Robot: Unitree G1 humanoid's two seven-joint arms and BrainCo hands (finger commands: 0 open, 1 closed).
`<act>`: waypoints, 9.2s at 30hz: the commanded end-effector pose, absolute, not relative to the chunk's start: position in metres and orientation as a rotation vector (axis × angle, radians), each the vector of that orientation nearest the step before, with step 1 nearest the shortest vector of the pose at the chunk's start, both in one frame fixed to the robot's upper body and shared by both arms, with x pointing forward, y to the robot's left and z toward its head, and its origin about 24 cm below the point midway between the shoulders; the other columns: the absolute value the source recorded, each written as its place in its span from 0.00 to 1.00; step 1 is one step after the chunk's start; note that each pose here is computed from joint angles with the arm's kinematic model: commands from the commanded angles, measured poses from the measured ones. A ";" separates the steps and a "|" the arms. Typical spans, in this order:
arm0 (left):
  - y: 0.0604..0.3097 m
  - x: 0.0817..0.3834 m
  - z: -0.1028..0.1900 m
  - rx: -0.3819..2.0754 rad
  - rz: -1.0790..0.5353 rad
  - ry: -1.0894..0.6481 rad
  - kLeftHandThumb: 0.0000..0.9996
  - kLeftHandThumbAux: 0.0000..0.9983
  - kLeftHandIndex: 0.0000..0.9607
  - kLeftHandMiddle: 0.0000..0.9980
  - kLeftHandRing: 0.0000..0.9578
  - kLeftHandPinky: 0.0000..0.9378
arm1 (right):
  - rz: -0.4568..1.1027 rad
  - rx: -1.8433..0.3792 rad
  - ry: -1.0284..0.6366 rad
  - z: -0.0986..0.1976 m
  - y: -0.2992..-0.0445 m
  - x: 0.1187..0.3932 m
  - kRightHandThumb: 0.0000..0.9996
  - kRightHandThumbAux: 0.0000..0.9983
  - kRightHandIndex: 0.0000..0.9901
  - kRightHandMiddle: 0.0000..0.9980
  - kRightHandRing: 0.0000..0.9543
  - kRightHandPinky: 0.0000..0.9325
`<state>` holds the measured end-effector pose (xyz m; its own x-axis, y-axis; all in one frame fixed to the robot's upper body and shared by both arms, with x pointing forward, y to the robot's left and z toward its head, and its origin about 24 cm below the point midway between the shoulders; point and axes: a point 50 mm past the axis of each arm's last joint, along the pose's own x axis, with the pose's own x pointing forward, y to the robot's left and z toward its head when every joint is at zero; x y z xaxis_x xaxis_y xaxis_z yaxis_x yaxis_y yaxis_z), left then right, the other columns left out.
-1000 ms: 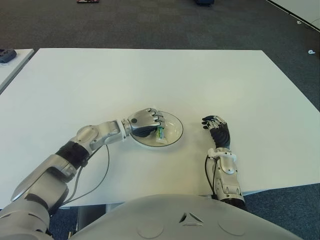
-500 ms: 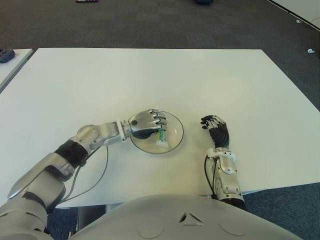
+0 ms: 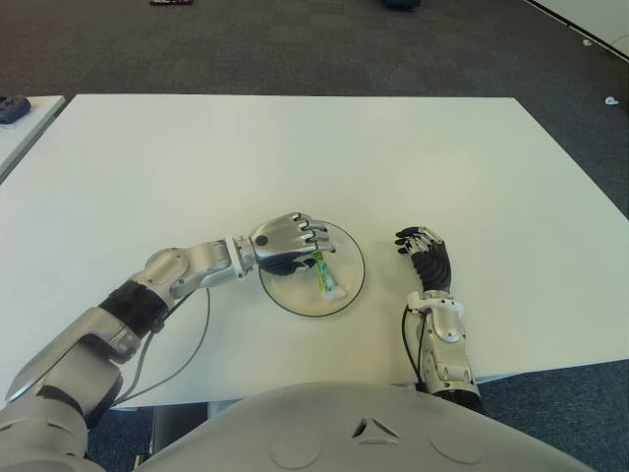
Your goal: Put the toothpaste on the table into the plate.
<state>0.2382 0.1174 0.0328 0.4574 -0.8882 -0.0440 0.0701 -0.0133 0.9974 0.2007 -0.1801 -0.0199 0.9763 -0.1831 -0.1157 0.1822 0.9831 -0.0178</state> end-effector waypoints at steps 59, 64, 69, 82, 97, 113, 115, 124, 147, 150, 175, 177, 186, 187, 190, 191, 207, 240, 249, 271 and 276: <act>0.157 0.264 0.056 0.640 -0.315 -0.305 0.15 0.70 0.22 0.24 0.25 0.29 | -0.194 0.008 0.151 -0.024 -0.178 0.201 0.71 0.73 0.43 0.49 0.51 0.53; 0.172 0.267 0.047 0.557 -0.230 -0.224 0.17 0.80 0.40 0.42 0.44 0.44 | -0.195 0.009 0.150 -0.024 -0.179 0.202 0.71 0.73 0.43 0.49 0.51 0.53; 0.171 0.267 0.047 0.483 -0.195 -0.218 0.60 0.73 0.44 0.52 0.52 0.49 | -0.193 0.010 0.144 -0.024 -0.180 0.203 0.71 0.73 0.43 0.49 0.51 0.55; 0.178 0.255 0.036 0.347 -0.077 -0.205 0.69 0.72 0.45 0.60 0.60 0.57 | -0.185 0.002 0.130 -0.022 -0.182 0.205 0.71 0.73 0.43 0.48 0.51 0.55; 0.188 0.230 0.008 0.307 0.085 -0.135 0.69 0.72 0.45 0.59 0.61 0.59 | -0.153 0.058 0.050 -0.009 -0.178 0.206 0.71 0.73 0.44 0.51 0.56 0.59; 0.183 0.218 -0.013 0.256 0.151 -0.034 0.70 0.72 0.45 0.59 0.61 0.60 | -0.127 0.085 0.017 -0.003 -0.178 0.209 0.71 0.73 0.44 0.54 0.57 0.61; 0.183 0.217 -0.016 0.251 0.158 -0.026 0.70 0.72 0.45 0.59 0.61 0.60 | -0.125 0.082 0.018 -0.003 -0.178 0.209 0.71 0.73 0.44 0.54 0.58 0.62; 0.188 0.215 -0.030 0.205 0.214 0.014 0.70 0.72 0.45 0.59 0.61 0.59 | -0.119 0.095 0.023 -0.002 -0.178 0.213 0.71 0.73 0.44 0.54 0.57 0.59; 0.196 0.210 -0.037 0.206 0.237 0.013 0.70 0.72 0.45 0.58 0.61 0.60 | -0.134 0.059 0.047 -0.007 -0.173 0.214 0.71 0.73 0.44 0.51 0.54 0.57; 0.198 0.209 -0.037 0.208 0.242 0.021 0.70 0.72 0.45 0.58 0.61 0.59 | -0.134 0.044 0.054 -0.010 -0.172 0.214 0.71 0.73 0.44 0.51 0.54 0.57; 0.191 0.209 -0.046 0.183 0.259 0.082 0.71 0.72 0.45 0.56 0.59 0.55 | -0.051 -0.021 0.229 -0.043 -0.167 0.228 0.71 0.73 0.44 0.48 0.52 0.58; 0.192 0.209 -0.046 0.185 0.260 0.084 0.70 0.72 0.45 0.56 0.58 0.55 | -0.051 -0.020 0.237 -0.043 -0.166 0.229 0.71 0.73 0.44 0.48 0.53 0.59; 0.192 0.209 -0.044 0.205 0.256 0.076 0.70 0.72 0.45 0.55 0.58 0.56 | -0.066 -0.014 0.232 -0.043 -0.164 0.229 0.71 0.73 0.44 0.49 0.54 0.60; 0.192 0.209 -0.044 0.206 0.256 0.076 0.70 0.72 0.45 0.55 0.58 0.56 | -0.067 -0.014 0.231 -0.043 -0.164 0.229 0.71 0.73 0.44 0.49 0.54 0.61; 0.193 0.208 -0.044 0.211 0.256 0.081 0.70 0.72 0.45 0.55 0.58 0.56 | -0.073 -0.016 0.223 -0.042 -0.163 0.229 0.71 0.73 0.44 0.49 0.54 0.60; 0.193 0.208 -0.044 0.213 0.255 0.087 0.70 0.72 0.45 0.55 0.58 0.56 | -0.077 -0.016 0.221 -0.042 -0.163 0.229 0.71 0.73 0.44 0.49 0.54 0.60; 0.195 0.207 -0.045 0.203 0.251 0.105 0.70 0.72 0.45 0.55 0.58 0.55 | -0.106 0.033 0.186 -0.041 -0.164 0.226 0.71 0.73 0.44 0.48 0.53 0.58; 0.199 0.204 -0.037 0.202 0.257 0.086 0.70 0.72 0.45 0.56 0.59 0.58 | -0.126 0.040 0.150 -0.031 -0.165 0.223 0.71 0.73 0.43 0.47 0.50 0.53; 0.201 0.203 -0.036 0.209 0.259 0.090 0.70 0.72 0.45 0.56 0.59 0.59 | -0.132 0.020 0.159 -0.029 -0.165 0.222 0.71 0.73 0.43 0.47 0.50 0.54; 0.202 0.203 -0.034 0.215 0.256 0.086 0.70 0.72 0.45 0.57 0.59 0.58 | -0.123 0.019 0.158 -0.027 -0.165 0.222 0.71 0.73 0.43 0.48 0.50 0.54; 0.201 0.203 -0.034 0.207 0.254 0.081 0.70 0.72 0.45 0.57 0.60 0.59 | -0.124 0.020 0.156 -0.026 -0.165 0.221 0.71 0.73 0.43 0.48 0.51 0.55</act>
<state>0.2047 0.2020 -0.0324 0.9610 0.2737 -0.0395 -0.2588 0.9405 0.2203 0.2243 -0.1654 -0.0213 0.9852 -0.1227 -0.1197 0.1243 0.9922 0.0063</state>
